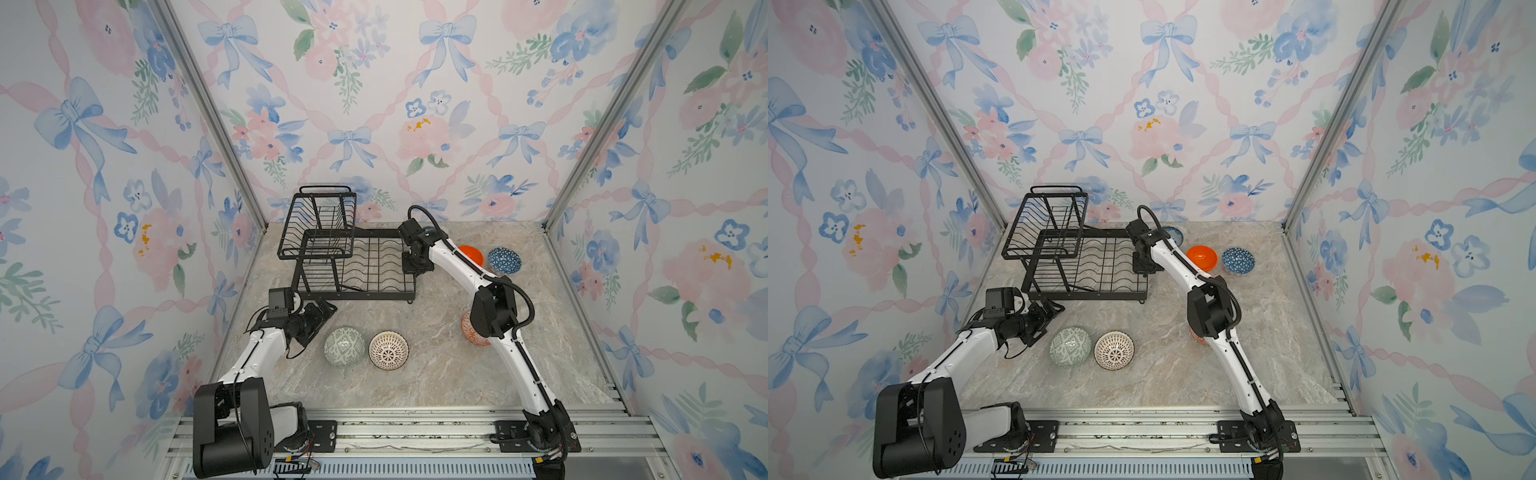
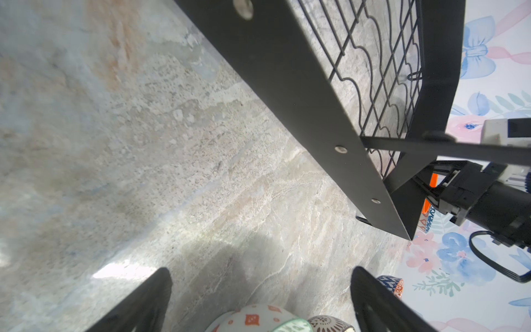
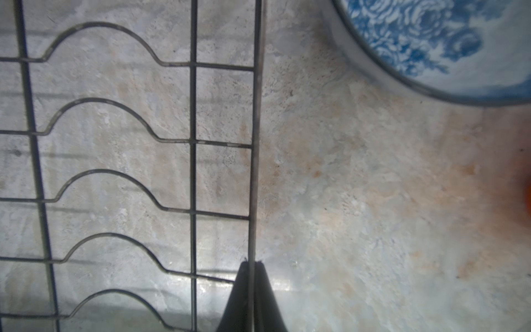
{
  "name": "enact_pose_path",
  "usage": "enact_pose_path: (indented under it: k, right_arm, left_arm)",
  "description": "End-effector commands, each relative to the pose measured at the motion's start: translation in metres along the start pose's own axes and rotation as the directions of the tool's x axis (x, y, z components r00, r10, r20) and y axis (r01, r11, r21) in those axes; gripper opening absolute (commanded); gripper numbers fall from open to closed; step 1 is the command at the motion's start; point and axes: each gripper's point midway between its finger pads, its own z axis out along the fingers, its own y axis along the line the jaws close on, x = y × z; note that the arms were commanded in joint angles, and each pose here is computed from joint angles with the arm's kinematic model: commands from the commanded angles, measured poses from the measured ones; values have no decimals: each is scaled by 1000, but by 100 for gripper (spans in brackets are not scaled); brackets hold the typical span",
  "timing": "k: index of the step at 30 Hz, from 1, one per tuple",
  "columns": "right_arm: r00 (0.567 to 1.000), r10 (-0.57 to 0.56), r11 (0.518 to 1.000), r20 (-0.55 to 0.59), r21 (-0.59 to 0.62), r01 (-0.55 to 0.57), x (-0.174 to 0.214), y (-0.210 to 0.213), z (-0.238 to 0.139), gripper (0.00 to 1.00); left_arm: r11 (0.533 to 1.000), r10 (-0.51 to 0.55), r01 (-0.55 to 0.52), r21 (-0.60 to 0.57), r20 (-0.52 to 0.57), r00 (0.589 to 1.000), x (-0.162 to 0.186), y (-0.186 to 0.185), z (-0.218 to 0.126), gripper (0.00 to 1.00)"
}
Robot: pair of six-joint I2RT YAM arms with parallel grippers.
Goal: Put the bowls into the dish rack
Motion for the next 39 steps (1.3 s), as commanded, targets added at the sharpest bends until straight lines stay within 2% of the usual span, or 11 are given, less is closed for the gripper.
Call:
enact_pose_path:
  k: [1,11,16,19,22,24,26,30,35,39]
  right_arm:
    - [998,-33,999,44,-37,35,-19,-1,-1,7]
    - [999,-26,999,30,-22,27,-20,-16,2,4]
    - [1000,-18,1000,22,-26,18,-21,-22,3,6]
    - [999,-12,999,33,-36,13,-24,-20,-3,14]
    - [999,9,999,51,-46,-6,-30,-20,-16,30]
    - [997,28,998,65,-55,-24,-34,-20,-25,35]
    - [996,46,997,81,-67,-41,-38,-20,-37,45]
    - [987,110,990,121,-101,-98,-50,-27,-68,56]
    - [952,244,964,183,-157,-217,-73,-50,-102,69]
    - [920,334,939,204,-162,-305,-91,-80,-106,72]
  left_arm:
    - [1000,31,-30,-6,10,999,-8,-3,-1,98]
    - [1000,14,-14,-26,24,1000,-12,-1,-1,98]
    - [999,12,-11,-37,33,999,-13,1,-1,98]
    - [999,11,-10,-38,39,999,-14,1,-2,98]
    - [999,9,-7,-34,45,999,-15,-1,-3,98]
    - [1000,6,-4,-27,44,999,-16,-3,-4,98]
    - [1000,7,-6,-15,44,999,-18,-7,-5,98]
    - [1000,19,-20,10,53,998,-22,-17,-8,98]
    - [980,178,-181,78,43,983,-18,-52,-12,98]
    - [939,306,-309,148,44,951,-8,-86,-18,98]
